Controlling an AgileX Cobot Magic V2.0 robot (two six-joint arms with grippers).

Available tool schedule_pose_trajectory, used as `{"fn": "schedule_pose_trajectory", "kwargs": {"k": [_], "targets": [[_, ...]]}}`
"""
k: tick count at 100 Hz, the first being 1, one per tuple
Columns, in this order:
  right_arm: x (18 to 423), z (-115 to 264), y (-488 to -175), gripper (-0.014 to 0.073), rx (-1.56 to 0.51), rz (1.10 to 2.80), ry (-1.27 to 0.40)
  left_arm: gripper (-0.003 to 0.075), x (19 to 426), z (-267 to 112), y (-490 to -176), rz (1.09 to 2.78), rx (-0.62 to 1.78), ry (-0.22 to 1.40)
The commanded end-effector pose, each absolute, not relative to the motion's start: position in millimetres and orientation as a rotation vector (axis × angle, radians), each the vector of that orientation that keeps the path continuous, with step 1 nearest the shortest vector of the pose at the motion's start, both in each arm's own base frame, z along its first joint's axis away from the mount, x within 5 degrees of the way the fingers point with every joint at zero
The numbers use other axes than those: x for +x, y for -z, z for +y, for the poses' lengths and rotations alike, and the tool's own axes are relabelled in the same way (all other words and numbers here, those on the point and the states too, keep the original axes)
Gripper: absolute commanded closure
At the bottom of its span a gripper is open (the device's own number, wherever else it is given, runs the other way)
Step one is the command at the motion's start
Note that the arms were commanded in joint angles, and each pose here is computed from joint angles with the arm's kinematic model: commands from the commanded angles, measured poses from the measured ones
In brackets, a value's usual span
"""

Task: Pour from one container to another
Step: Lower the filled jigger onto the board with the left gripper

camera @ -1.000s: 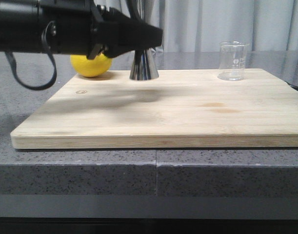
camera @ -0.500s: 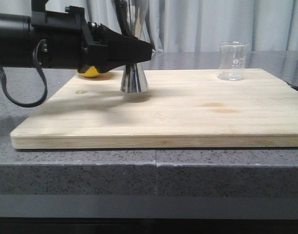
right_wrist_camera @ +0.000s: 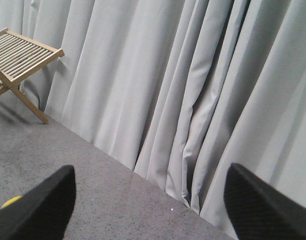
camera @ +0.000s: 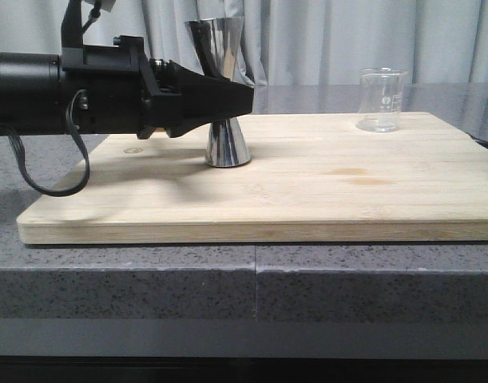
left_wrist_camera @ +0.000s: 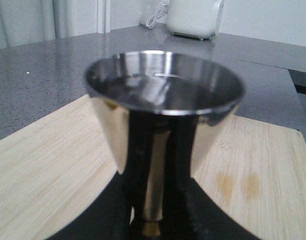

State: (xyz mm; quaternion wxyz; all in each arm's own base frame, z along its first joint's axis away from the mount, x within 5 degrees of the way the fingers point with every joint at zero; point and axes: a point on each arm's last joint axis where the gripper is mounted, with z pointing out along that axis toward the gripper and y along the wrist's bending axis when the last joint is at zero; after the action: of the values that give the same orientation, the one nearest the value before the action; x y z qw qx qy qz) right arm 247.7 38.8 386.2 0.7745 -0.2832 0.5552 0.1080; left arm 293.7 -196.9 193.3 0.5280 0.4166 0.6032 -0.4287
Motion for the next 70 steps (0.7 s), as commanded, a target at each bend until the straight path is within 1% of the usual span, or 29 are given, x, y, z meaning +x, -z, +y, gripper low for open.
{"fn": "schedule_pose_trajectory", "kwargs": {"k": [1,70], "targets": [[238.3,38.6,-405.0,0.0043,-0.594,1.116,-0.247,0.0741,295.0,-196.1,-219.6,1.320,0.940,1.049],[238.3,38.6,-405.0,0.0045,-0.594,1.116,-0.247,0.0737,292.7,-196.8,-218.8,1.312,0.970,1.058]]}}
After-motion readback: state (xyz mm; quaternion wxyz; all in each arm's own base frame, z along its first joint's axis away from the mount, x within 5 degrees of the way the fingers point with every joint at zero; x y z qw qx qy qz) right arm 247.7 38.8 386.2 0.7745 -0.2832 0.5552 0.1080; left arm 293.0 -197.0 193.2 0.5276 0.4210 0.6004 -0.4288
